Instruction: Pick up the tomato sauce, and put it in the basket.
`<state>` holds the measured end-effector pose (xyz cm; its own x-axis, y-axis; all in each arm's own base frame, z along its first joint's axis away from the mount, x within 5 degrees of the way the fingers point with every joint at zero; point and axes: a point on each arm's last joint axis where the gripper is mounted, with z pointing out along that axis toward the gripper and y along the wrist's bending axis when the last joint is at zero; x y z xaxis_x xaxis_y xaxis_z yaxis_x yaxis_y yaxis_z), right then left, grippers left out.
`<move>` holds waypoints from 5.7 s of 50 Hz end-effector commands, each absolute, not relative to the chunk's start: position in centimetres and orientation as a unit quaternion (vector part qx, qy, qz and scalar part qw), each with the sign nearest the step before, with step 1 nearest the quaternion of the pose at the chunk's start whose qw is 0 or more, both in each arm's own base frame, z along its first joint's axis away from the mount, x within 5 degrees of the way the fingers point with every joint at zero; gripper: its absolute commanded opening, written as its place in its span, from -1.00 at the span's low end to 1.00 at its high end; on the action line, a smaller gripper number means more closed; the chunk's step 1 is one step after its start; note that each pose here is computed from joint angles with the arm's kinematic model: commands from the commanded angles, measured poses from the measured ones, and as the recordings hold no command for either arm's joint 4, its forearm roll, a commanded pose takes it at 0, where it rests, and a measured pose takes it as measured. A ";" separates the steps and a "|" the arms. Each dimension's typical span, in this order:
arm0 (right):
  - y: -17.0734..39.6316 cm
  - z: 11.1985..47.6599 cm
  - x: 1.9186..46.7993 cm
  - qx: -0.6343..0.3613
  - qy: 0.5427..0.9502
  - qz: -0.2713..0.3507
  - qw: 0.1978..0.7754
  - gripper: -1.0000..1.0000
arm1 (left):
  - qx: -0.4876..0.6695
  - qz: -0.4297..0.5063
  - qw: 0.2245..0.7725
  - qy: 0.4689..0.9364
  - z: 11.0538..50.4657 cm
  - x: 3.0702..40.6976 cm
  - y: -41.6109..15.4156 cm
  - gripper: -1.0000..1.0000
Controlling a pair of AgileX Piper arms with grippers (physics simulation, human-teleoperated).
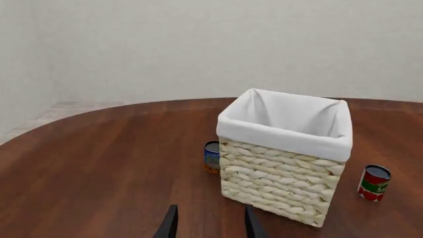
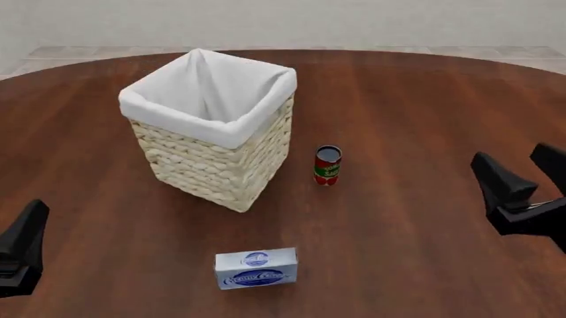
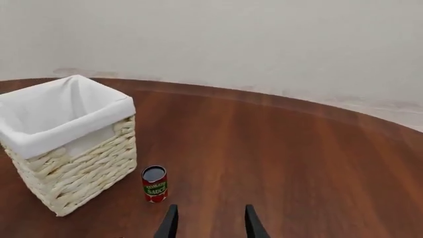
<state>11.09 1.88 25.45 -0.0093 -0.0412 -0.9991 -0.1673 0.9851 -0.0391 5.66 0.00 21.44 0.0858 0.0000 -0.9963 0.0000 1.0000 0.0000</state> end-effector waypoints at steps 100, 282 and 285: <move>12.7 23.7 27.6 -0.266 0.819 0.060 0.505 1.00 | 0.000 0.000 0.737 0.676 21.4 5.7 0.0 1.00; 16.0 13.8 34.7 -0.250 0.858 0.066 0.445 1.00 | 0.000 0.000 0.737 0.676 21.4 5.7 0.0 1.00; 15.9 13.9 34.5 -0.250 0.857 0.066 0.446 -1.00 | 0.000 0.000 0.737 0.676 21.4 5.7 0.0 1.00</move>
